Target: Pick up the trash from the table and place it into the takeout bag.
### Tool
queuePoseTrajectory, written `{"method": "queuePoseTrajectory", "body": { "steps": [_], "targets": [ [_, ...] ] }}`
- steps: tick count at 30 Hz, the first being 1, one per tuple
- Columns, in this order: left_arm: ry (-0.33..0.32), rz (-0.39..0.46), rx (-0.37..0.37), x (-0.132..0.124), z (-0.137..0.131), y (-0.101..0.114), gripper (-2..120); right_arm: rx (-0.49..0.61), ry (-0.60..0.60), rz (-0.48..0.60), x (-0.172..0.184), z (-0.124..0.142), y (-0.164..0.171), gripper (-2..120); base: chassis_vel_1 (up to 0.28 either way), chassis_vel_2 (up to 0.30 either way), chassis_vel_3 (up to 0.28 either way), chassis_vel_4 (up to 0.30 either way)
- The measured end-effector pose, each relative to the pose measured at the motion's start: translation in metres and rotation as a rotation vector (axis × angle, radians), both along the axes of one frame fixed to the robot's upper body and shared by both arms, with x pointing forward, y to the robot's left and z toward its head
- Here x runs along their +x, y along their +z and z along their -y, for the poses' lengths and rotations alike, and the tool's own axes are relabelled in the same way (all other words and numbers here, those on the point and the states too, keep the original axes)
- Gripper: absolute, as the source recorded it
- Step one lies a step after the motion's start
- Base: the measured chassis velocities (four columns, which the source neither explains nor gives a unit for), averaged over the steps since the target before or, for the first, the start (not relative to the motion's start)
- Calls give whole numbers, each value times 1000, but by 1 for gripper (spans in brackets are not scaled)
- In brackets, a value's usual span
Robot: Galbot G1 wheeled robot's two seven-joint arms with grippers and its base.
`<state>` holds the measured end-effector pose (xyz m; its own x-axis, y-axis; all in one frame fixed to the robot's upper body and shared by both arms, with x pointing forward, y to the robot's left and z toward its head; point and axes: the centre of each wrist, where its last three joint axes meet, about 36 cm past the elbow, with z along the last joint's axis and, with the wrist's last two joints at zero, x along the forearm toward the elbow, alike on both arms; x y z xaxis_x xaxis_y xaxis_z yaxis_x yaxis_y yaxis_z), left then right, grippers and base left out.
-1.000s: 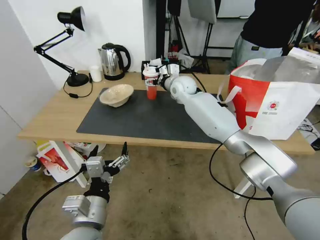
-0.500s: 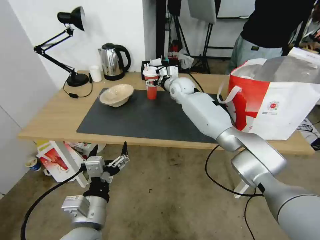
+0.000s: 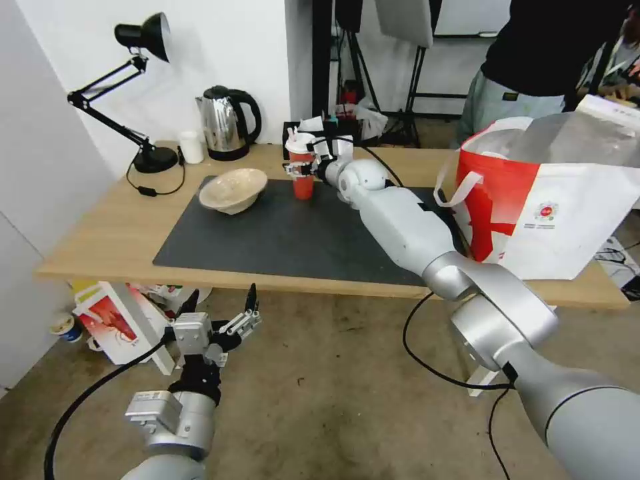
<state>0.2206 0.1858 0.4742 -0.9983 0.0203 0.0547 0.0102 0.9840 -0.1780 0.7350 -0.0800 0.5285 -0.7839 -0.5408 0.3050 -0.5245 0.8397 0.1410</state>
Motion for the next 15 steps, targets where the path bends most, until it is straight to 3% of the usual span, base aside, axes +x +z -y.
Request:
{"method": "queuePoseTrajectory", "body": {
  "steps": [6,15],
  "targets": [
    [-1,2,0,0,1,0,100,2,-1,7,-3,11,-2,61,0,0,0,0],
    [0,1,0,0,1,0,100,9,-14,27,-5,26,9,40,0,0,0,0]
  ]
}}
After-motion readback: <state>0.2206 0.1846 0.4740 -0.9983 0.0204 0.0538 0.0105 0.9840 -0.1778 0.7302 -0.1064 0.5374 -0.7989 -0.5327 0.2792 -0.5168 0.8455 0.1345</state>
